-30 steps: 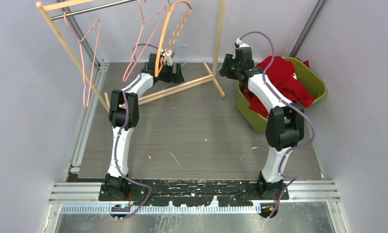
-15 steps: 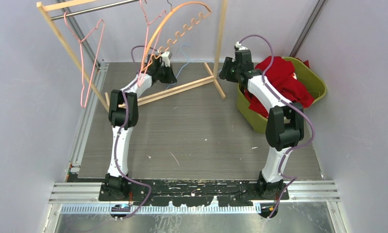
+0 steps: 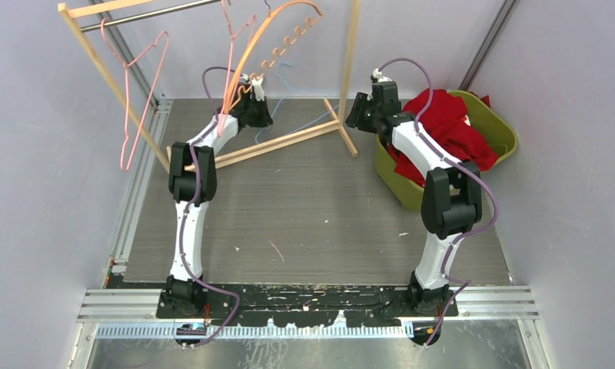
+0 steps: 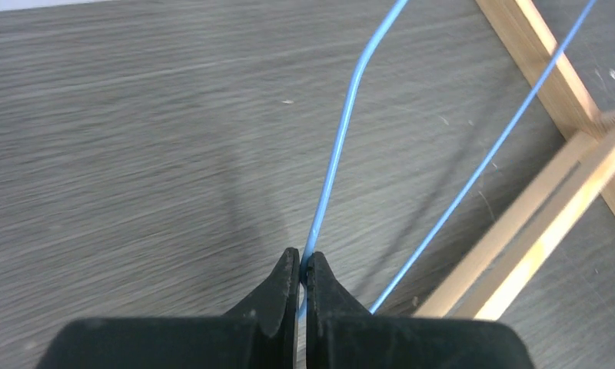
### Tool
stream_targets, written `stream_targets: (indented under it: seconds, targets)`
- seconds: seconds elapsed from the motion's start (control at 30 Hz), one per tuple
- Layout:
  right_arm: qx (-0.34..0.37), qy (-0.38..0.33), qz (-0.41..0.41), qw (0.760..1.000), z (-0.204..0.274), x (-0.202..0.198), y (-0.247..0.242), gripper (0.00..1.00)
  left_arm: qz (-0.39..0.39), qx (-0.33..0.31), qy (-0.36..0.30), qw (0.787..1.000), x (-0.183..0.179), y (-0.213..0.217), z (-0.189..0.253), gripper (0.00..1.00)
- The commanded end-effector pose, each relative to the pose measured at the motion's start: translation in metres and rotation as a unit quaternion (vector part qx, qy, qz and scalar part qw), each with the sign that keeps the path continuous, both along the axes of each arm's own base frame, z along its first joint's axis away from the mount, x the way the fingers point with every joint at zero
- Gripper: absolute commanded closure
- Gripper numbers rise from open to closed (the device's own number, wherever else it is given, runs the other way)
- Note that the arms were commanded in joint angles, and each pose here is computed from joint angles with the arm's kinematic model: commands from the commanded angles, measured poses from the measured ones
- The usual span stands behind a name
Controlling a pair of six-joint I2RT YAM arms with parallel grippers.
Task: Remove the skirt from the hanger
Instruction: Pick up the hanger at the center of the board, then place the hanger at the clothesline.
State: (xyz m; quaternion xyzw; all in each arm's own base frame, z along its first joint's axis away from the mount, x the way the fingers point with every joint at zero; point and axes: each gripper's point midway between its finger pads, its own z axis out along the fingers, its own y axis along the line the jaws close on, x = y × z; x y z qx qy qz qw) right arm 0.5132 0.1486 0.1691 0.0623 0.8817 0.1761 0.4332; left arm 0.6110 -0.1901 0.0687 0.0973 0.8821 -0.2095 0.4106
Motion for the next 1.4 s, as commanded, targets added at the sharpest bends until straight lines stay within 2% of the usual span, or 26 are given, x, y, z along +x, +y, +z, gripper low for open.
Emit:
stream_targets:
  seconds: [0.0, 0.17, 0.3, 0.47, 0.57, 0.73, 1.1, 1.2, 1.37]
  targets:
    - [0.017, -0.038, -0.004, 0.999, 0.033, 0.0, -0.002, 0.49, 0.099, 0.01, -0.089, 0.991, 0.031, 0.052, 0.075, 1.0]
    - [0.017, -0.036, -0.005, 0.999, 0.031, -0.003, -0.003, 0.49, 0.153, 0.014, -0.093, 0.984, 0.031, 0.086, 0.076, 1.0]
    - [0.019, -0.037, -0.006, 0.999, 0.031, -0.003, -0.003, 0.49, 0.163, 0.033, -0.074, 0.983, 0.014, 0.098, 0.067, 1.0]
    - [0.027, -0.036, -0.006, 0.999, 0.035, -0.005, -0.002, 0.5, 0.186, 0.073, -0.063, 0.978, -0.025, 0.125, 0.063, 1.0]
    - [0.032, -0.036, -0.005, 0.999, 0.036, -0.01, -0.001, 0.51, 0.203, 0.096, -0.07, 0.972, -0.048, 0.142, 0.077, 1.0]
    - [0.036, -0.043, -0.005, 0.998, 0.044, -0.018, -0.003, 0.51, 0.237, 0.144, -0.075, 0.958, -0.087, 0.167, 0.095, 1.0]
    - [0.056, -0.06, -0.004, 0.997, 0.061, -0.034, -0.001, 0.53, 0.287, 0.24, -0.055, 0.926, -0.179, 0.213, 0.102, 1.0]
    - [0.061, -0.065, -0.003, 0.996, 0.065, -0.039, -0.001, 0.53, 0.286, 0.24, -0.06, 0.926, -0.2, 0.215, 0.107, 1.0]
    - [0.064, -0.065, -0.002, 0.996, 0.065, -0.044, 0.002, 0.53, 0.252, 0.221, -0.067, 0.94, -0.229, 0.202, 0.111, 1.0]
